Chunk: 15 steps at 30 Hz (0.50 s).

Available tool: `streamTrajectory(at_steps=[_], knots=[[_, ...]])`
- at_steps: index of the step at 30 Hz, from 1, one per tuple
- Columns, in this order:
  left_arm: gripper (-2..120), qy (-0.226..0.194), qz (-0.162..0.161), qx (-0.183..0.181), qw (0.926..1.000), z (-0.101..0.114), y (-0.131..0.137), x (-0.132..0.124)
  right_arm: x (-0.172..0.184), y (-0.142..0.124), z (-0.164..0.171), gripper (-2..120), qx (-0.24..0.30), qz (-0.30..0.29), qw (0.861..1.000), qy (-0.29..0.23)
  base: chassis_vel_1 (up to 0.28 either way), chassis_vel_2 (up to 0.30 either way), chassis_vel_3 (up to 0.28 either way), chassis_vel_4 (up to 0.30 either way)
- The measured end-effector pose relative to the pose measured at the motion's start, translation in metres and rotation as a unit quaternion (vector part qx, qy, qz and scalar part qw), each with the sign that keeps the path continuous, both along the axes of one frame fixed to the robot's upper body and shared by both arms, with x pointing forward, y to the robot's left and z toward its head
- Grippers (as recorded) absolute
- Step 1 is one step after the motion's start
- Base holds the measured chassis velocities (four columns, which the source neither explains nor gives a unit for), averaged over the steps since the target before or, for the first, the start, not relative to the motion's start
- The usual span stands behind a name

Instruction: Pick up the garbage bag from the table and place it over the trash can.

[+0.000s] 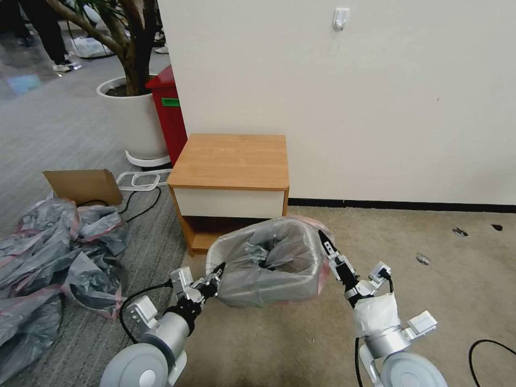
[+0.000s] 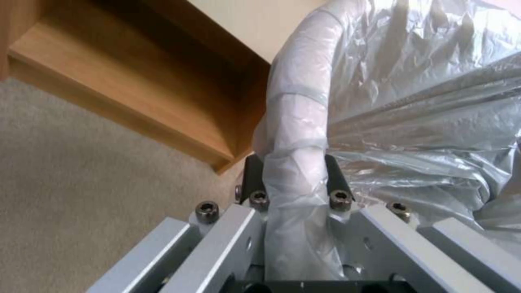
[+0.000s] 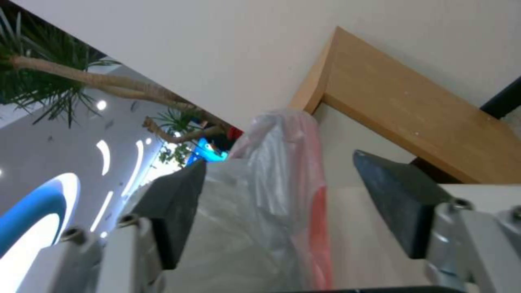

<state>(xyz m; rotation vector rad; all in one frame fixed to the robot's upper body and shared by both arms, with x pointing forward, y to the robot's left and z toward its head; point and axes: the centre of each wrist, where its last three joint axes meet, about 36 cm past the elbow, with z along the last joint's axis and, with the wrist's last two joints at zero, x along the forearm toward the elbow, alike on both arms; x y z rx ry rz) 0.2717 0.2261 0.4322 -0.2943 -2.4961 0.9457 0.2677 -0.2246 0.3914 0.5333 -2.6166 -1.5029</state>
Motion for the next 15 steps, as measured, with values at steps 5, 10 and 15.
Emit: streamTrajectory(at_steps=[5,10,15], knots=[[4,0.0,0.001,0.001,1.0,-0.0007,-0.0003,0.0006,0.0002,-0.0011,-0.0004,48,-0.006,-0.002,1.0,-0.003,0.0,0.0,0.0,0.0],[4,0.001,0.001,0.003,1.0,-0.0024,-0.0015,0.0006,0.0007,0.0,0.0012,34,-0.009,-0.004,1.0,-0.008,0.0,0.0,0.0,0.0],[4,0.0,0.002,0.007,1.0,-0.0022,-0.001,0.0009,0.0005,0.0031,0.0015,13,-0.009,-0.007,1.0,-0.01,0.0,0.0,0.0,0.0]])
